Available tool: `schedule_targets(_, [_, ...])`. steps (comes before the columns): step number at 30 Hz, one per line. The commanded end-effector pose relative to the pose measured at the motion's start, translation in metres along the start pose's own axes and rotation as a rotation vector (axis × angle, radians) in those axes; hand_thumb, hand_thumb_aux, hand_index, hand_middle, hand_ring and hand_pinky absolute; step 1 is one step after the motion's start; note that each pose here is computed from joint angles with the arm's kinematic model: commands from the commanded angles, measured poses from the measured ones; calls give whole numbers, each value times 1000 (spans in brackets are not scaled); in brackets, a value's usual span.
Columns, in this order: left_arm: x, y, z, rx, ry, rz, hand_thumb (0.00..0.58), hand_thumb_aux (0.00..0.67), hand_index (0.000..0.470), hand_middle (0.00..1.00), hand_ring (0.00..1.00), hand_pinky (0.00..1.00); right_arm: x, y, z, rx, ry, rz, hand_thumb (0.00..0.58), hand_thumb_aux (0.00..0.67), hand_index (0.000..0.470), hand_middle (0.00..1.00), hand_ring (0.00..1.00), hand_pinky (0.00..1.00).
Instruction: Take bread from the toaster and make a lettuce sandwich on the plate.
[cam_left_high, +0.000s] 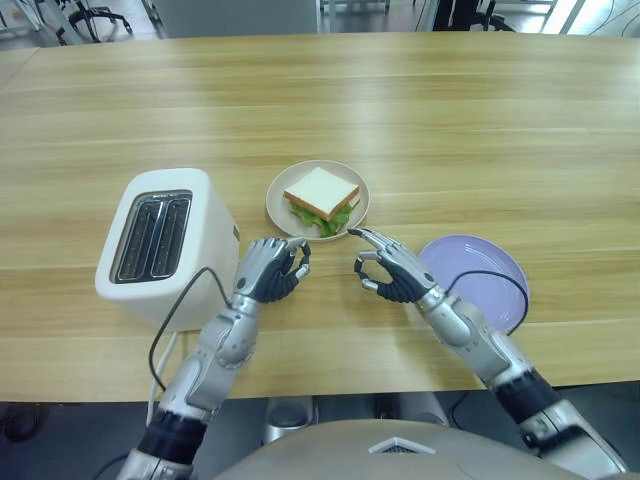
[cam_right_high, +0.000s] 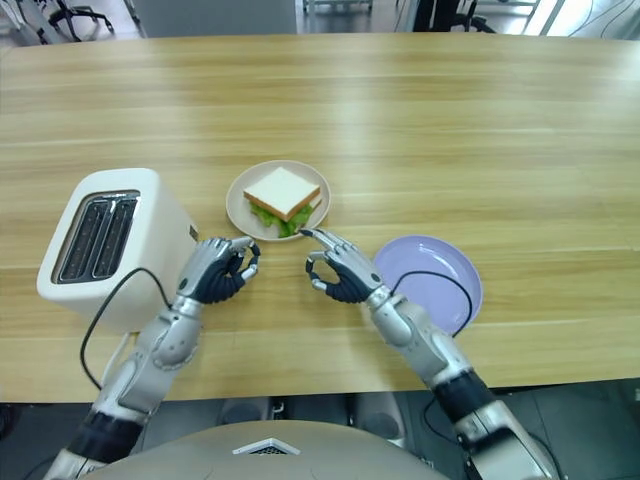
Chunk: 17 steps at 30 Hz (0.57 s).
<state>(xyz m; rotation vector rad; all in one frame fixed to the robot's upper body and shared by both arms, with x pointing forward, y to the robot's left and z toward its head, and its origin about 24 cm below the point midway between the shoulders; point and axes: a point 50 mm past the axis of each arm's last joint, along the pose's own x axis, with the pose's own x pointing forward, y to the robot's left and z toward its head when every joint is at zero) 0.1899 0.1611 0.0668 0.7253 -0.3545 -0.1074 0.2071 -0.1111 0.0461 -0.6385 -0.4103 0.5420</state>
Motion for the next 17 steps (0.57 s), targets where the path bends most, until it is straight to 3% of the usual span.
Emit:
schedule_targets(1, [-14,13,21,-323,-76,118,0,0,0,0,0,0,-19,-18,14,259,-14,-142,474,384,263,0,0,0])
schedule_targets(2, [-19,14,24,-400,-85,136,0,0,0,0,0,0,-26,-19,15,321,-4,-171,0,0,0,0,0,0])
schedule_targets(8, [-52,0,25,-642,-46,124,0,0,0,0,0,0,-61,-10,13,475,58,-252,0,0,0,0,0,0])
schedule_targets(17, [-73,-23,22,-594,-15,-20,0,0,0,0,0,0,-84,4,14,501,89,-283,0,0,0,0,0,0])
